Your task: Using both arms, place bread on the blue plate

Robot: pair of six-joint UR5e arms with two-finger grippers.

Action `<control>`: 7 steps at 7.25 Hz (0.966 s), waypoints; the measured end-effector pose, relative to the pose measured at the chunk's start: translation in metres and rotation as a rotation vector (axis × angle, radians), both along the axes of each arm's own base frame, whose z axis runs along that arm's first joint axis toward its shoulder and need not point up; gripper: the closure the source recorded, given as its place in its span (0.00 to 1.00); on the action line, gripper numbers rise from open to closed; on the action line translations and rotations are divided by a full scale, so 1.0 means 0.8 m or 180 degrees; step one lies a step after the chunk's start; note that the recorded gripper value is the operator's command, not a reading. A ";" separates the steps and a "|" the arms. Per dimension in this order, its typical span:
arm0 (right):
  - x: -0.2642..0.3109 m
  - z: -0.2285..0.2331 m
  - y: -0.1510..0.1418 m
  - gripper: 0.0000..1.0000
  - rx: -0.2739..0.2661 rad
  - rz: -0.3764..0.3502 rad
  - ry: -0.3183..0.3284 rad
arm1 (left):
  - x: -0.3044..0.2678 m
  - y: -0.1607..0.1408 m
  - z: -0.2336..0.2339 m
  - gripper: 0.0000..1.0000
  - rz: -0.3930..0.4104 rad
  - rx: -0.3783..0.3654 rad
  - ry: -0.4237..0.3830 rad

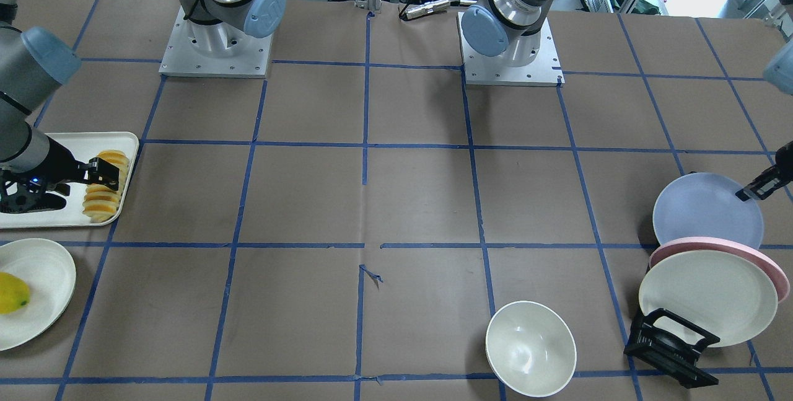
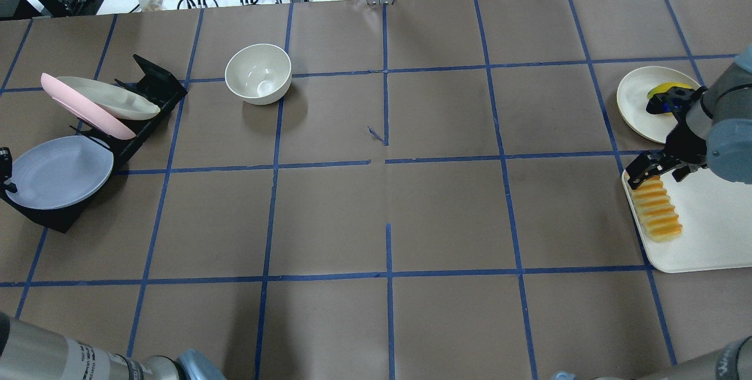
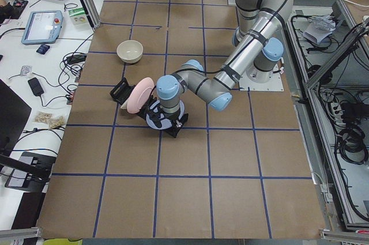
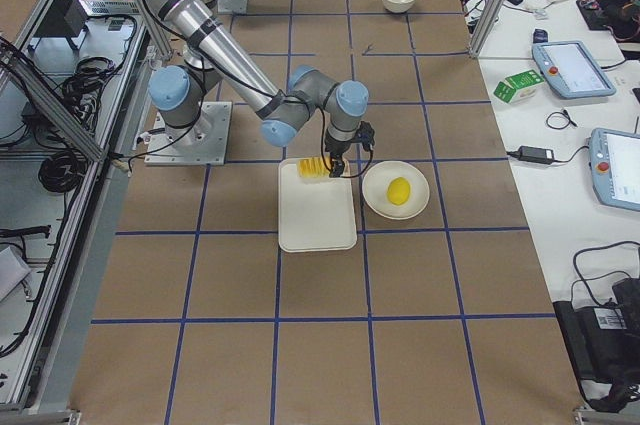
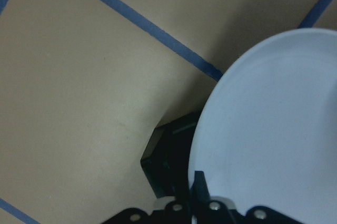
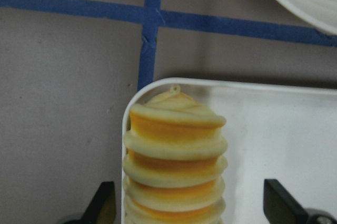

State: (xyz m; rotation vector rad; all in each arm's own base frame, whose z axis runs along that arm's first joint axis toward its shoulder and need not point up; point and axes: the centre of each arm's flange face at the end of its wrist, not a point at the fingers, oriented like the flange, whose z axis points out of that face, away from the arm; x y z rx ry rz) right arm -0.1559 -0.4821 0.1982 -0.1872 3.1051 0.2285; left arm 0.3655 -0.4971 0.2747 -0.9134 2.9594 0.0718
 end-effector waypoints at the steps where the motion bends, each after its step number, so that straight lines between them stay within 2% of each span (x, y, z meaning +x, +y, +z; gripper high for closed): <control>1: -0.001 -0.005 0.002 0.35 0.0028 -0.0018 -0.0020 | 0.001 0.002 0.031 1.00 -0.0014 0.0060 0.0016; 2: -0.001 -0.009 0.004 0.69 0.0048 -0.0038 -0.0039 | -0.002 0.008 0.073 1.00 -0.0025 0.0170 0.0012; 3: -0.001 -0.011 0.004 0.95 0.0062 -0.0052 -0.0050 | -0.016 0.022 0.116 1.00 -0.0032 0.0311 0.0055; 4: 0.000 -0.012 0.005 1.00 0.0080 -0.0061 -0.0066 | -0.041 0.040 0.142 1.00 -0.0028 0.0457 0.0179; 5: 0.000 -0.011 0.006 1.00 0.0094 -0.0066 -0.0083 | -0.080 0.051 0.146 1.00 -0.0087 0.0566 0.0364; 7: -0.003 0.003 0.001 1.00 0.0077 -0.0069 -0.0055 | -0.185 0.056 0.121 1.00 -0.0428 0.0597 0.0828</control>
